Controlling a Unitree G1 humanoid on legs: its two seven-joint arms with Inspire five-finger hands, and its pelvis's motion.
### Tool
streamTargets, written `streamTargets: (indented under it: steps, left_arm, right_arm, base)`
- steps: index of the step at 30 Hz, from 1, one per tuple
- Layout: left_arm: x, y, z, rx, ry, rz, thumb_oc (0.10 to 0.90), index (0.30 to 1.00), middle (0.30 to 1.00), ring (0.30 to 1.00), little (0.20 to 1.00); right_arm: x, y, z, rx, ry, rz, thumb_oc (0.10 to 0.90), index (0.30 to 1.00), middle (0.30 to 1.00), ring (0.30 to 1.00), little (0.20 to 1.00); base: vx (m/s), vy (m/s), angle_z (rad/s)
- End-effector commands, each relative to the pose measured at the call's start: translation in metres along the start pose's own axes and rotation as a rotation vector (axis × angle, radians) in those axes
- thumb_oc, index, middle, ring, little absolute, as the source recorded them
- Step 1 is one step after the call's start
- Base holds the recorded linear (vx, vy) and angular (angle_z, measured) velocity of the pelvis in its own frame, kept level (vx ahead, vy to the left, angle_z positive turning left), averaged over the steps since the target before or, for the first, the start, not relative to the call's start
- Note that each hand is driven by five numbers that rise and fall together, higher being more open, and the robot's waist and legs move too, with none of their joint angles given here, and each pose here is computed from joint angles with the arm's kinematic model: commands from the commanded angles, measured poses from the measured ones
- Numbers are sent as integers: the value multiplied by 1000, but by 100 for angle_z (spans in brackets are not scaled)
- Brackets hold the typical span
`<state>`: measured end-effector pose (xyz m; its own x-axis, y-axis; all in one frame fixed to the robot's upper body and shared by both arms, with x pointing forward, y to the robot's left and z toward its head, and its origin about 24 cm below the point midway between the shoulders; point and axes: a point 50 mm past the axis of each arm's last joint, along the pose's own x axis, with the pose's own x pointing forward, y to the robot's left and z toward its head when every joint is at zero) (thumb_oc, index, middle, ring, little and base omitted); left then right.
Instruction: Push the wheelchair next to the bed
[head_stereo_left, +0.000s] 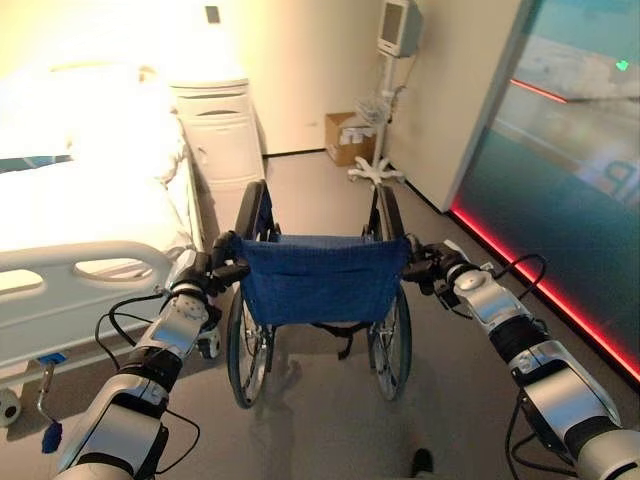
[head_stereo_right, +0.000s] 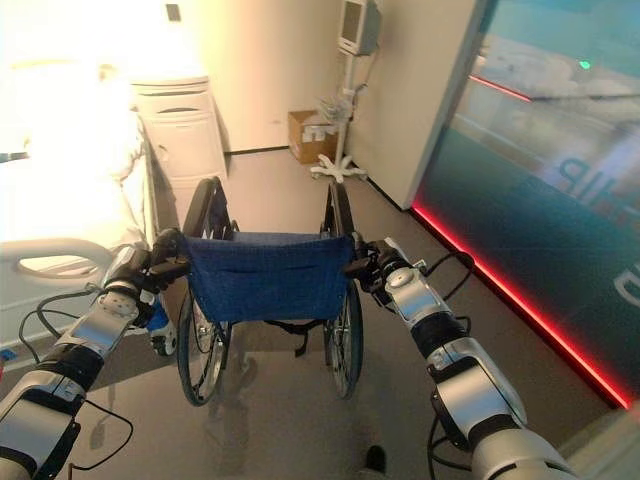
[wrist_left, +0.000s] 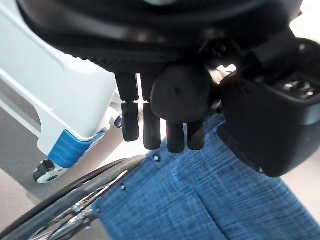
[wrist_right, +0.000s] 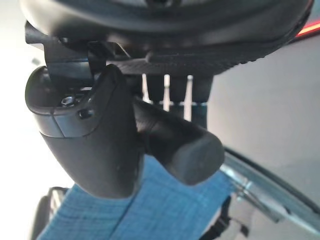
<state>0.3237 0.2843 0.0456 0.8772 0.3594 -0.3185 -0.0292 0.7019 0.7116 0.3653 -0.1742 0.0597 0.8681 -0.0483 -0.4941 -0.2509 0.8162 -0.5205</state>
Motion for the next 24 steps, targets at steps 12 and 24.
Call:
streamTargets:
  steps: [12,24]
  left_arm:
    - [-17,-99,46,-27,-132,-340,400,300,300,300,300]
    - [-22,-89,35,-73,-130,-324,400,300,300,300,300]
  right_arm:
    - [-6,-37,-17,-280,-12,-20,400,300,300,300,300]
    - [-2,-31,7,-341,-65,-14,400,300,300,300,300]
  base:
    - [244,-290,46]
    - [366,-79,-32]
